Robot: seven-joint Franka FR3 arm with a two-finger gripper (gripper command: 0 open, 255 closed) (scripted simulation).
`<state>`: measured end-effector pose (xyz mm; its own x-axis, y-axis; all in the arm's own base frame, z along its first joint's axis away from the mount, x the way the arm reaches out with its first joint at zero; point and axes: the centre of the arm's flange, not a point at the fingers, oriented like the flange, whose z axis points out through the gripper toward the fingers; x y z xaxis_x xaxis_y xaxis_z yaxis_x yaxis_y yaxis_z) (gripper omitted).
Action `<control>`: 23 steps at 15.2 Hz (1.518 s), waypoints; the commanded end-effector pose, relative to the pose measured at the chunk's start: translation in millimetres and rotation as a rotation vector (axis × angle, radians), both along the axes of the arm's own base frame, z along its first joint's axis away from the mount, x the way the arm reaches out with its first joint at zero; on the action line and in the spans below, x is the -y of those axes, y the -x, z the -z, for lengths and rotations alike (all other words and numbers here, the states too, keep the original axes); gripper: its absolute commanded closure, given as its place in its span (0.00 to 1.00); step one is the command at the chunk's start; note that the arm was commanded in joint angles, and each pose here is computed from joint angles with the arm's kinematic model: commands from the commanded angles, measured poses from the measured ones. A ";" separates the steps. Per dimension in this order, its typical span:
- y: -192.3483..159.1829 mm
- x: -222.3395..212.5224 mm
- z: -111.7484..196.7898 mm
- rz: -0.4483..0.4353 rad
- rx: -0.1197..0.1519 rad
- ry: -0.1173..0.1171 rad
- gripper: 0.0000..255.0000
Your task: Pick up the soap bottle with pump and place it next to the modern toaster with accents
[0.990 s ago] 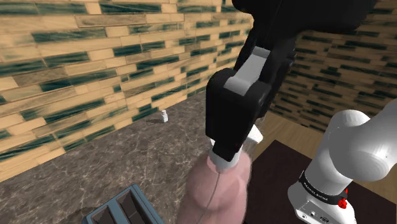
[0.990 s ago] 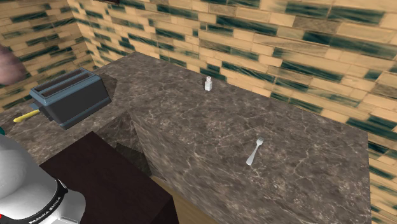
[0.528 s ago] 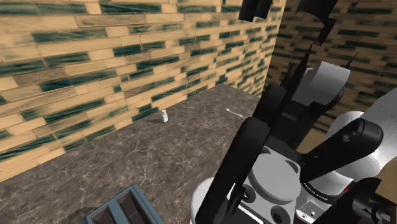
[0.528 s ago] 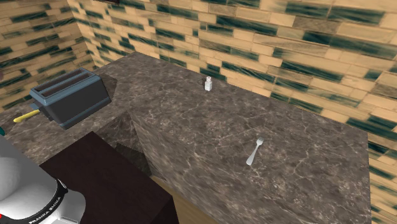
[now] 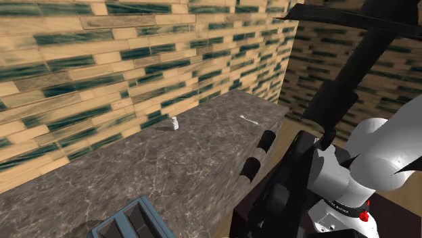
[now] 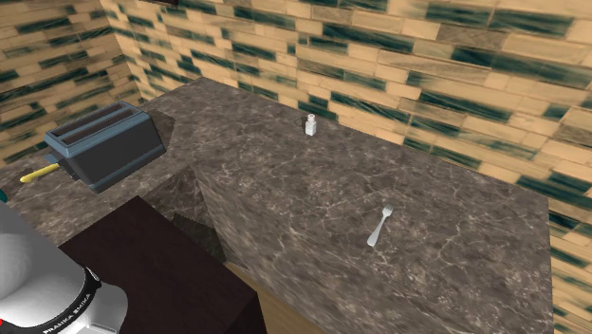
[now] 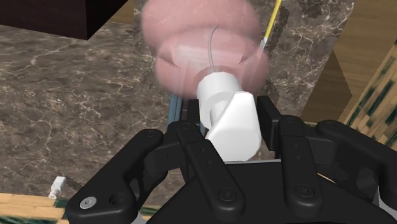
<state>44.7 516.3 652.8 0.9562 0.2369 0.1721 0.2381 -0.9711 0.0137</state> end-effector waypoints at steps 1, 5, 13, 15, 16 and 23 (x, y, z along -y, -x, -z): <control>-1.0 0.2 10.0 0.000 0.001 -0.001 1.00; -1.0 0.2 31.1 0.000 0.001 -0.001 1.00; -1.0 0.2 73.4 0.000 0.001 -0.001 1.00; -1.0 0.2 83.9 0.000 0.001 -0.001 1.00; -1.0 0.2 89.2 0.000 0.001 -0.001 1.00; -1.0 0.2 126.1 0.000 0.001 -0.001 1.00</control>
